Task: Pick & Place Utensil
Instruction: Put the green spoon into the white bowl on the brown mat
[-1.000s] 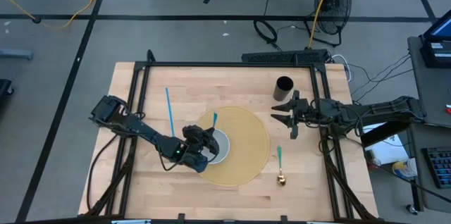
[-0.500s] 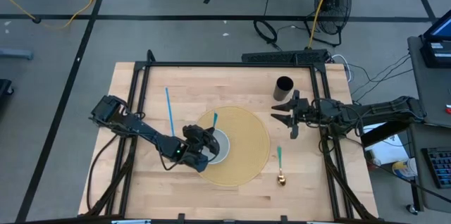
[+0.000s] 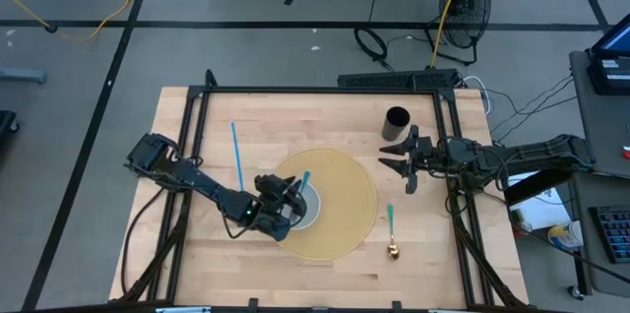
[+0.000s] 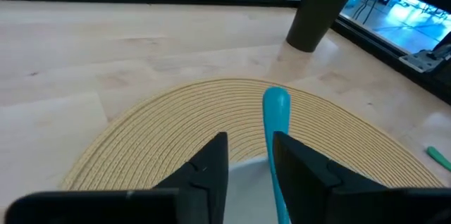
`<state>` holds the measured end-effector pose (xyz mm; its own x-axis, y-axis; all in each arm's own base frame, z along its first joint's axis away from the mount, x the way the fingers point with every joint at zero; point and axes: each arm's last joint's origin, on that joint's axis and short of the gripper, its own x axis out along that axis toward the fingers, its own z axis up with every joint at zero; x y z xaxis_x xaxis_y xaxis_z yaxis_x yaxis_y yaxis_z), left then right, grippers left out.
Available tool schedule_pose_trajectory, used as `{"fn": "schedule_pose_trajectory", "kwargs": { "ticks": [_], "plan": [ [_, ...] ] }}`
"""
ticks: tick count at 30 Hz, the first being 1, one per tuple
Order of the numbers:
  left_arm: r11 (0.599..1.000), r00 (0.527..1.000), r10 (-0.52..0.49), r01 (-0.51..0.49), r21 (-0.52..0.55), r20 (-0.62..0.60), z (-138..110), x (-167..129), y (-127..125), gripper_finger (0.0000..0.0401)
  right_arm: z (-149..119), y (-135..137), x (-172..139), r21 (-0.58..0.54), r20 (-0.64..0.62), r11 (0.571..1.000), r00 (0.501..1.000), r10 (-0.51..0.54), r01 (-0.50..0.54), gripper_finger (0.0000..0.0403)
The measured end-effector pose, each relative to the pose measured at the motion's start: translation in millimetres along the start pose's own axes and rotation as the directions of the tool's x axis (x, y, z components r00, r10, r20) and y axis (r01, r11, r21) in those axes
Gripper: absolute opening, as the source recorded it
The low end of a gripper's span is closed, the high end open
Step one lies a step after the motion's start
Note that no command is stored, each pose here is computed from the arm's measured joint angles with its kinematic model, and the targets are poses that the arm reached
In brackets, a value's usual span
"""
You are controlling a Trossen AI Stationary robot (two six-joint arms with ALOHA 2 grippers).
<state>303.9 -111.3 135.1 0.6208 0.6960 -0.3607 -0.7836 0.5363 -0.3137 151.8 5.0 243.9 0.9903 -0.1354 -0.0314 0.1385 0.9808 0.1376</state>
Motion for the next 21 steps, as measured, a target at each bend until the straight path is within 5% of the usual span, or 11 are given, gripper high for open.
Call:
{"fn": "schedule_pose_trajectory", "kwargs": {
  "ticks": [8,14,21],
  "plan": [
    [0.999,0.998,-0.009,0.006,0.047,0.055,5.8,-5.9,-3.8,0.0129,0.4,0.0,-0.1,0.001,0.004,1.000,1.000,0.001,-0.001,0.0130],
    [0.983,0.995,-0.047,0.030,0.181,0.092,43.4,-23.2,-8.1,0.0129,-1.7,1.4,-0.1,0.035,-0.024,0.998,0.998,0.055,-0.054,0.0130],
    [0.885,0.993,-0.118,0.117,0.450,-0.027,100.1,-55.0,11.9,0.0129,-14.0,10.2,3.2,0.155,-0.144,0.972,0.970,0.198,-0.175,0.0130]
  ]
}}
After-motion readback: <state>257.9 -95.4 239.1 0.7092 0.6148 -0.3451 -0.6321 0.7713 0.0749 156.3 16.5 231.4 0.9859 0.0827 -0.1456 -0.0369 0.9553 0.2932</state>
